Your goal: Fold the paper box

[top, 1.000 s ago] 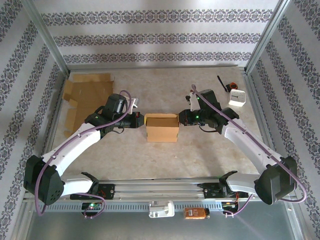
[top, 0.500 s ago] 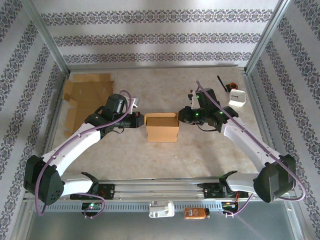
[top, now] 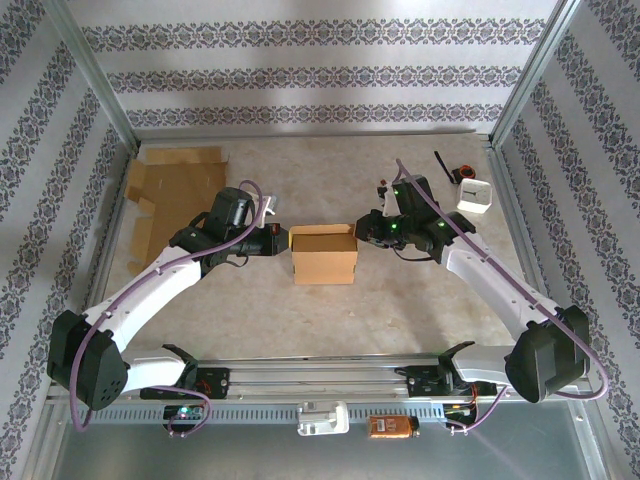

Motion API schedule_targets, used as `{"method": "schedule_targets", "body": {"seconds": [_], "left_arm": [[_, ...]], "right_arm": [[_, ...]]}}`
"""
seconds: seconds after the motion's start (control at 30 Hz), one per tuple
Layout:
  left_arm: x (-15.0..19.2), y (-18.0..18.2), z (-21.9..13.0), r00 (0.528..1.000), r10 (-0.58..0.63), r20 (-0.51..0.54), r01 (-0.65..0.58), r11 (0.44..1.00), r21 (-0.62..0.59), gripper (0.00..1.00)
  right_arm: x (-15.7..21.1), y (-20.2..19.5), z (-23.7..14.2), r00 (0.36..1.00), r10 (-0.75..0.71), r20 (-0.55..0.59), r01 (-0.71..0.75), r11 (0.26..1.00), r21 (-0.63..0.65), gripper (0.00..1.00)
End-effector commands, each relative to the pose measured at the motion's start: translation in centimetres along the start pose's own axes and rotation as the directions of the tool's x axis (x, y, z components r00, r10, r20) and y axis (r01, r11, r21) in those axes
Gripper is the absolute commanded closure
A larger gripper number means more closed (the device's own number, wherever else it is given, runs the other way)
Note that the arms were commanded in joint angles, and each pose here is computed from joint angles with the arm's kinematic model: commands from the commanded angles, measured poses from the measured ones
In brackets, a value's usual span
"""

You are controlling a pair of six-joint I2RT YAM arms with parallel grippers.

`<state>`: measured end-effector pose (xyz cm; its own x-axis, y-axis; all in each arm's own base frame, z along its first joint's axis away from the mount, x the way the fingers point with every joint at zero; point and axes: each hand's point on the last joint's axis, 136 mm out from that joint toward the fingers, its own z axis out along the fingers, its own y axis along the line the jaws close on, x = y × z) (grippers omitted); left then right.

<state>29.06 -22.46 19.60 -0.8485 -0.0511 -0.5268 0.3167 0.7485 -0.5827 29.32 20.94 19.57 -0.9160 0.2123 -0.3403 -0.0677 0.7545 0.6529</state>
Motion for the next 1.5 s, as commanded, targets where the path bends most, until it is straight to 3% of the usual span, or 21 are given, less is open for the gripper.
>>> {"method": "schedule_targets", "body": {"seconds": [0.0, 0.43, 0.8, 1.0, 1.47], "left_arm": [[0.4, -0.3, -0.1, 1.000, -0.008, -0.007, 0.008, 1.000, 0.012, 1.00], [0.5, -0.2, -0.1, 1.000, -0.006, -0.005, 0.006, 1.000, 0.010, 1.00], [0.5, -0.2, -0.3, 1.000, -0.004, -0.002, 0.004, 1.000, 0.005, 1.00], [0.3, -0.3, -0.3, 1.000, -0.014, 0.005, 0.013, 1.000, 0.011, 1.00], [-1.6, -3.7, -0.3, 0.992, -0.111, 0.061, 0.096, 0.972, 0.213, 1.00]], "right_arm": [[1.5, -1.2, 0.6, 0.996, 0.070, -0.055, -0.069, 0.997, 0.025, 0.87], [0.6, 0.2, -0.2, 0.993, 0.111, -0.024, -0.112, 0.993, -0.040, 0.87], [1.5, -4.2, -1.0, 1.000, 0.019, 0.000, -0.018, 0.985, 0.174, 0.88], [2.5, -5.0, -0.4, 0.999, 0.031, -0.017, -0.028, 0.983, 0.184, 0.88], [2.6, -3.7, -0.5, 1.000, -0.014, -0.003, 0.014, 0.986, 0.165, 0.88]]}}
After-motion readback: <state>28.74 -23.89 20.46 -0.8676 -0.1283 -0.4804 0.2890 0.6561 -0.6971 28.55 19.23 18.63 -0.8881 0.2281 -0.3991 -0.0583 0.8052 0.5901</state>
